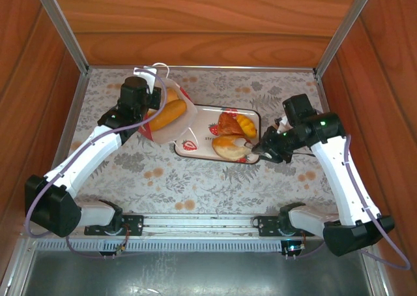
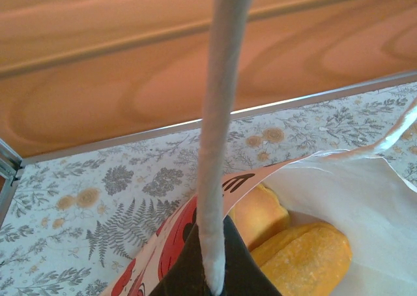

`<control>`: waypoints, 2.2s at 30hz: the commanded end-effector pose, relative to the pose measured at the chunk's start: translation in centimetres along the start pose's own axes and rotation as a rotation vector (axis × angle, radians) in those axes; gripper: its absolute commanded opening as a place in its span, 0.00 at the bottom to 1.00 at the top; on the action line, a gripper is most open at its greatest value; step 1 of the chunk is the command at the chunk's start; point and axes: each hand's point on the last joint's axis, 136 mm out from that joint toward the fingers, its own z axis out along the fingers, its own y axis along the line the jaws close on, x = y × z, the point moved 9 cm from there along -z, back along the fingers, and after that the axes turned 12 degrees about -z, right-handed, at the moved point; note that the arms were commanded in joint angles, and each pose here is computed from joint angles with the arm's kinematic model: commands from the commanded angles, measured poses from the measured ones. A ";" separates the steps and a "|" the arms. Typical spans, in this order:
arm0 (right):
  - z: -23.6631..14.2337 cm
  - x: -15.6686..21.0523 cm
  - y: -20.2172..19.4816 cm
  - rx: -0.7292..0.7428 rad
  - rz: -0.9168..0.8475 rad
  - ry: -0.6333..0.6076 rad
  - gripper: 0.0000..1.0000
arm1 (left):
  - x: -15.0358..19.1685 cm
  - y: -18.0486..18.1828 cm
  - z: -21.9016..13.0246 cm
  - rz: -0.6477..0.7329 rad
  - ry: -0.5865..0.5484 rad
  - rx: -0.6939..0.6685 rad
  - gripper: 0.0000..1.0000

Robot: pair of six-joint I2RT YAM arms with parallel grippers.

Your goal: Take the fake bread out of the paper bag

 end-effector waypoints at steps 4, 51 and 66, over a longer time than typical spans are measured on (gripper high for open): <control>-0.1 -0.4 -0.5 -0.038 -0.008 0.024 0.20 | -1.1 -0.2 -1.0 -0.001 -0.058 0.020 0.00; -0.3 -4.6 -2.3 0.050 0.054 0.018 0.46 | -1.3 0.0 -1.3 0.035 -0.075 0.002 0.00; -5.3 -3.0 3.7 -0.125 -0.161 -0.171 0.37 | -1.0 0.0 -0.9 0.052 -0.062 -0.004 0.00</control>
